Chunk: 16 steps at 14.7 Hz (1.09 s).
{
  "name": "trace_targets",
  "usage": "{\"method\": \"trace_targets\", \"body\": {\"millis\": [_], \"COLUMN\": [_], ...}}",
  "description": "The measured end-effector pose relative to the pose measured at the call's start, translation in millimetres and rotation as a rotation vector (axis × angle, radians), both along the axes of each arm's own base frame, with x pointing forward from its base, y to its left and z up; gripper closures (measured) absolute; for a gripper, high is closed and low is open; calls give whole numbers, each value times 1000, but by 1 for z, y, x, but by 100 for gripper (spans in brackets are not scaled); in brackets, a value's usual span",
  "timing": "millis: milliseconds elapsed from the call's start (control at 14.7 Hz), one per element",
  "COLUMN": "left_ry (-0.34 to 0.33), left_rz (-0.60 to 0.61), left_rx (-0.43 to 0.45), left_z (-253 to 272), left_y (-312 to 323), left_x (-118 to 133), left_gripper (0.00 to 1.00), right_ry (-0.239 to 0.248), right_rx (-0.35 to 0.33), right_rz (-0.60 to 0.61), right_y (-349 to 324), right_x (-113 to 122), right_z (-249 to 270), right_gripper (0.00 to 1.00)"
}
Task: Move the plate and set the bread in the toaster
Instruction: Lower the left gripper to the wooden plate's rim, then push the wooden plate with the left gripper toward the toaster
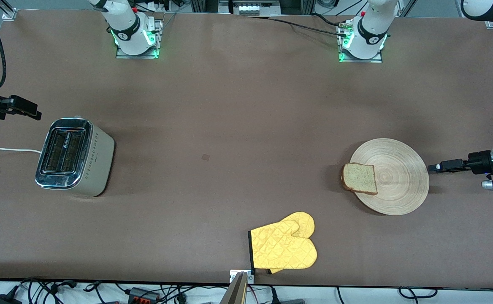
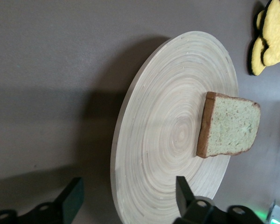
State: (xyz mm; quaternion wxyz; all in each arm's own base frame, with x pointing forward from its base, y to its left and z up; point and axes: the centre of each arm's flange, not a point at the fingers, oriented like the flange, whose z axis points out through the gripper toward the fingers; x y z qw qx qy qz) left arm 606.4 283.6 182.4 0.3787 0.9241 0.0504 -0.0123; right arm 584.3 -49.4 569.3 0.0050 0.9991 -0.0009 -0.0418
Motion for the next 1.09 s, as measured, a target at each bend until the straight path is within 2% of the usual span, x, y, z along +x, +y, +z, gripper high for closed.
{"method": "trace_targets", "body": {"millis": [136,204,271,339,475,543,882,1086], "left_ry": [-6,-16,-23,-25,-28,-35,-51,-60], "left_rz": [11,8,2,-3,-1,1,-10,-83], "left_rx": [-55,-78,-94,-102,-110,-119,-134,-222], "left_z": [-21,-34,-44,-51,-54,-51,-41,-23], "left_y": [-8,-11,-13,-15,-16,-16,-26,-82], "left_x": [-1,-2,-4,-5,-4,-3,8,29], "left_gripper": [44,51,51,56,78,87,87,90], "right_ry": [0,0,0,0,0,0,1,1], "right_rx": [0,0,0,0,0,-2,-13,-13], "right_rz": [0,0,0,0,0,0,1,1], "right_y": [0,0,0,0,0,0,-2,-2], "right_x": [0,0,0,0,0,0,0,0], "right_z": [0,0,0,0,0,0,0,0], "right_gripper": [0,0,0,0,0,0,0,0]}}
